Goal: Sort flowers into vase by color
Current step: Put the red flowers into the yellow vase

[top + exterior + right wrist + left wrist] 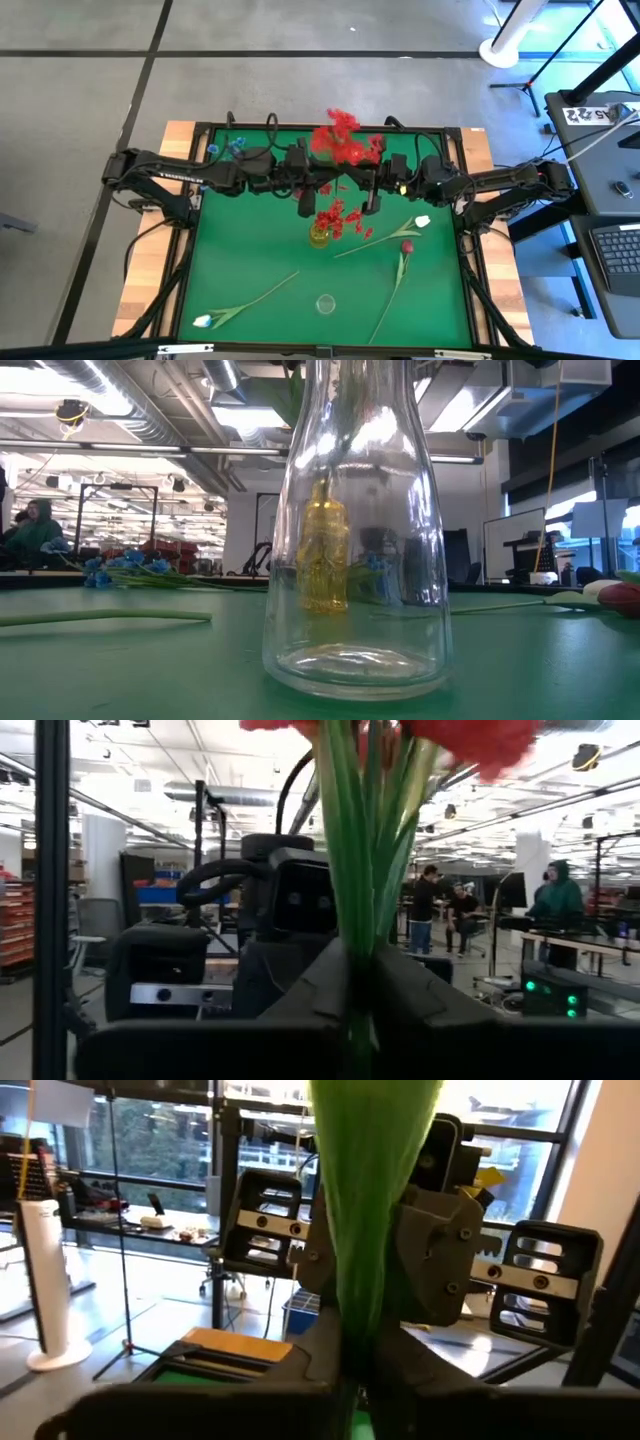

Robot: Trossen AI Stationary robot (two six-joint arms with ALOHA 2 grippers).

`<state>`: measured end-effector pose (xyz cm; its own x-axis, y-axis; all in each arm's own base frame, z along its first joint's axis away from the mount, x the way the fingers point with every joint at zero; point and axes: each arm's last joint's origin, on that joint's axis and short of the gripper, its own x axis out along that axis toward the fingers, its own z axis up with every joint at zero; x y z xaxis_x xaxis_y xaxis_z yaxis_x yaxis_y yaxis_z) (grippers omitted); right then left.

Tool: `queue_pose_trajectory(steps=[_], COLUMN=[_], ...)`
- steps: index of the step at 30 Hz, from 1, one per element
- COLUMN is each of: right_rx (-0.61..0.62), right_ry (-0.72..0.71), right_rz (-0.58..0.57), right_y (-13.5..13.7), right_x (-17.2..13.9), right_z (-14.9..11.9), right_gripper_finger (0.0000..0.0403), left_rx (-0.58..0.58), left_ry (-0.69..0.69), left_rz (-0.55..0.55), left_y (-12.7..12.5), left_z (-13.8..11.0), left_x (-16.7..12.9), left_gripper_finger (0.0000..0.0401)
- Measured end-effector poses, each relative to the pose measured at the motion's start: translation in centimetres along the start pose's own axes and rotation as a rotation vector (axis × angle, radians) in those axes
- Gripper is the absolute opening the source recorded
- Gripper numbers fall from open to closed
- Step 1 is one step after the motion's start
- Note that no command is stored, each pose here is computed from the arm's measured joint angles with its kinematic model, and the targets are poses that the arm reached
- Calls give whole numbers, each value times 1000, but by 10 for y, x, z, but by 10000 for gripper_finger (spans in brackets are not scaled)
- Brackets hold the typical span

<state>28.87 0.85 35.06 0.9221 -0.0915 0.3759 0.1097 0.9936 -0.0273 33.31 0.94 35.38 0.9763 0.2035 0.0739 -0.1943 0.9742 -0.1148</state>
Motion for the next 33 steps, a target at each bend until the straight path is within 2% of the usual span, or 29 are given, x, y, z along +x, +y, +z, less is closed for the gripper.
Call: queue_pose_trajectory(steps=[3,7,11,15,19,25,29,33], right_rx=[-3,-18,-23,14,29,50,80,114], right_ry=[25,139,227,286,367,387,360,267], right_rz=[-12,0,6,11,-17,-26,-25,-56], right_y=[0,-2,-6,-11,-15,-19,-19,-22], right_x=[-2,-12,-33,-57,-78,-99,-119,-146], right_z=[1,5,24,44,52,60,40,17], right_gripper_finger=[74,134,190,222,228,212,201,198], left_rx=[0,-3,-5,-7,-7,-5,10,17], left_ry=[-3,-25,-40,-51,-41,-91,-68,-28], left_rz=[22,32,25,7,-17,-84,-105,-138], left_y=[1,1,0,-2,-6,-16,-26,-37], left_z=[2,15,30,43,53,76,78,74], left_x=[-2,-13,-28,-45,-62,-98,-113,-118], left_gripper_finger=[12,10,8,8,8,8,8,8])
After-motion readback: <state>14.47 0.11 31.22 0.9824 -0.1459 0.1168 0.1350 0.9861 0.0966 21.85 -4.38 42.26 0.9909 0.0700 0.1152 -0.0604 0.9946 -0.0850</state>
